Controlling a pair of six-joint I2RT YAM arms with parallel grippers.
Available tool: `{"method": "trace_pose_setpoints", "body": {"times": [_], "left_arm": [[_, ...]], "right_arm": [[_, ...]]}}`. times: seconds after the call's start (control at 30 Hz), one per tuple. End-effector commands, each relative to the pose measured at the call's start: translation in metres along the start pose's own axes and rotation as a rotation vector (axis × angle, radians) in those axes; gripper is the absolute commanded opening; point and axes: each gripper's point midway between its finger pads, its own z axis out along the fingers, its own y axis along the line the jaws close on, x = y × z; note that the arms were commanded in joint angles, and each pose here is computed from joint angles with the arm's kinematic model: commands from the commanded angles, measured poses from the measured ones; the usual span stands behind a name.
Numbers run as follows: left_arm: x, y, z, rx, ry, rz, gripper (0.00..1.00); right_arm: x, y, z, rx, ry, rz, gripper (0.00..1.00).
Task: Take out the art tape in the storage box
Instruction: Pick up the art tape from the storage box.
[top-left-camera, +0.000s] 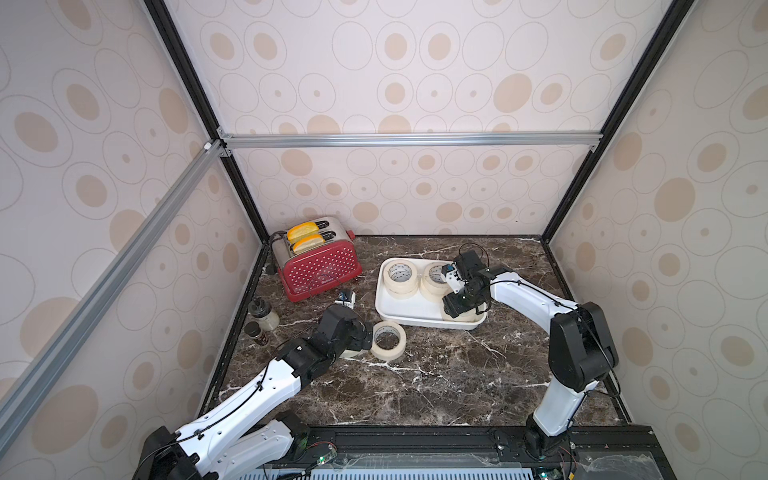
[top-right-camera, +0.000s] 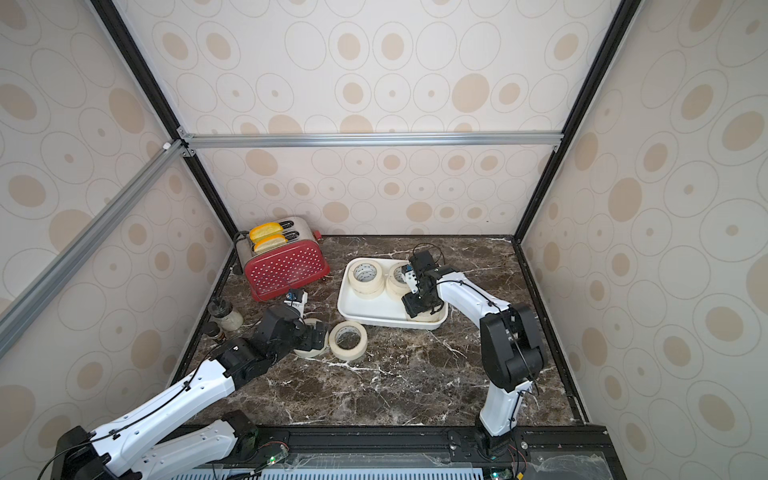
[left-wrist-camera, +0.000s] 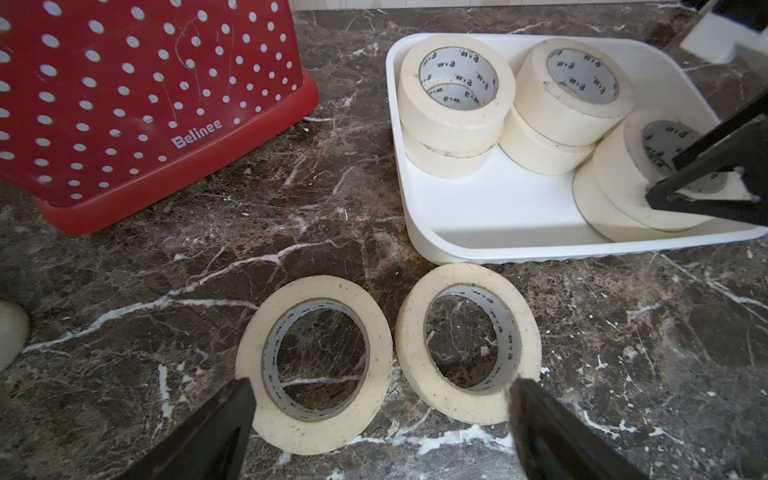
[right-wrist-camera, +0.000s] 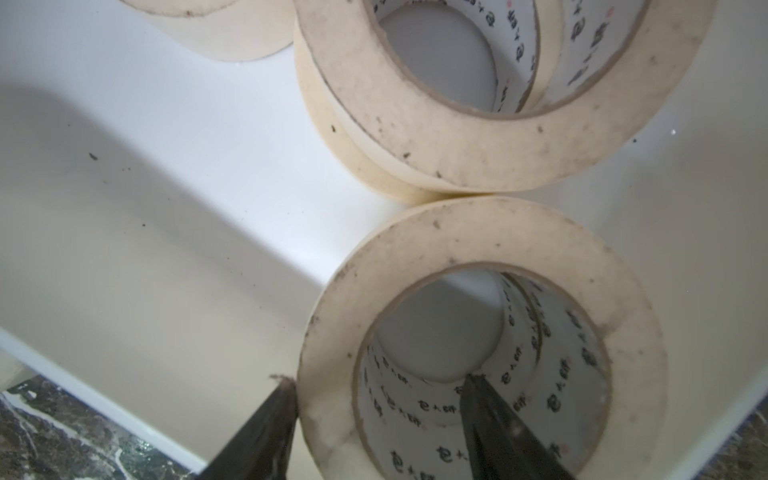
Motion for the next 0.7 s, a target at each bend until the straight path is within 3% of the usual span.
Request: {"method": "trace_pose_setpoints", "body": {"times": [0.0, 0.47, 0.67], "left_arm": [[-0.009, 0.000, -0.008, 0.010, -0.045, 0.005, 0.99], [-0.015, -0.002, -0.012, 0.017, -0.051, 0.016, 0.99], [-0.019, -0.002, -0.014, 0.012, -0.055, 0.022, 0.99]], "right_arm": [[-0.004, 0.003, 0.002, 0.006, 0.005, -0.031, 0.59], [-0.002, 0.012, -0.004, -0.005, 0.000, -0.058, 0.18], [-0.009, 0.014, -0.025, 0.005, -0.050, -0.066, 0.15]]}}
